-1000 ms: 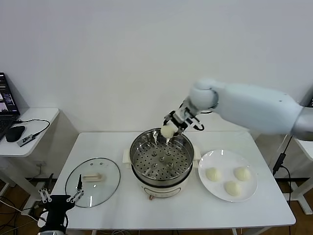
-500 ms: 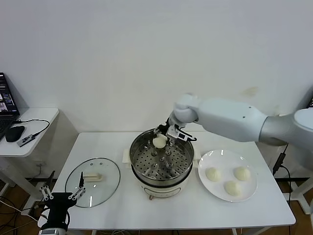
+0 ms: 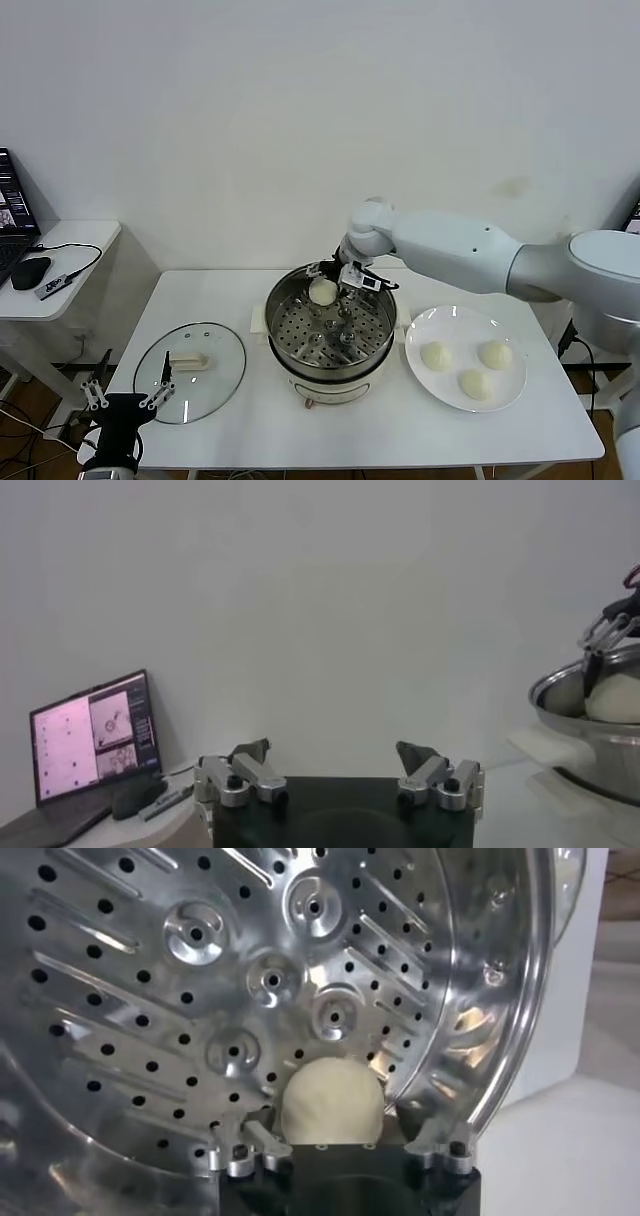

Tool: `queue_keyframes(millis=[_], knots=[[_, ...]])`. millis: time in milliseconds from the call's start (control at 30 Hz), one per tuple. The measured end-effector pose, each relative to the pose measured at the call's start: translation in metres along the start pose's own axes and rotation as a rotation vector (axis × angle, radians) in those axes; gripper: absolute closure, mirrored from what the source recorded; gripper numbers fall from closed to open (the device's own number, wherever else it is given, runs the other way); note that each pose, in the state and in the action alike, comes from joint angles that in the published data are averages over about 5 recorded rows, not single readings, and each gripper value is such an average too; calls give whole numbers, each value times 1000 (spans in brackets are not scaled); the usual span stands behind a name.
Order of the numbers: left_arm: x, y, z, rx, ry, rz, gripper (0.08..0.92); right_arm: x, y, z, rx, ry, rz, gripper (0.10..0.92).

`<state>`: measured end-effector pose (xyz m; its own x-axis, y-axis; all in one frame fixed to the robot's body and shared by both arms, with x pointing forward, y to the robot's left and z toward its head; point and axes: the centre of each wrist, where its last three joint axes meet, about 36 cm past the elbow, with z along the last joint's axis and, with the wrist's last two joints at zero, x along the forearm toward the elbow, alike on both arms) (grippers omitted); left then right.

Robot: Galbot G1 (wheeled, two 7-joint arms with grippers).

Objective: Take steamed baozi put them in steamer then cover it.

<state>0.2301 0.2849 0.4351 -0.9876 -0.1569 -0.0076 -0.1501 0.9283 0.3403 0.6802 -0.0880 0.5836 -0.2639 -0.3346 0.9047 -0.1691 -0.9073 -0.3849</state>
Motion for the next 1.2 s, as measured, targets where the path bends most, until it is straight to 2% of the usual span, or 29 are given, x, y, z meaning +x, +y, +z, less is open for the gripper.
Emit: queue_keyframes(millis=[367, 500, 667, 933, 1200], knots=[[-1, 3, -6, -2, -8, 20, 177, 95, 8, 1, -283, 34, 3, 200], [-1, 4, -6, -4, -9, 30, 177, 129, 35, -2, -434, 72, -13, 200], [-2, 4, -8, -5, -14, 45, 177, 156, 88, -10, -634, 119, -37, 200], [0, 4, -13, -10, -20, 62, 177, 163, 175, -33, -884, 157, -89, 200], [0, 5, -17, -10, -28, 53, 177, 133, 231, -54, -1040, 153, -140, 200]])
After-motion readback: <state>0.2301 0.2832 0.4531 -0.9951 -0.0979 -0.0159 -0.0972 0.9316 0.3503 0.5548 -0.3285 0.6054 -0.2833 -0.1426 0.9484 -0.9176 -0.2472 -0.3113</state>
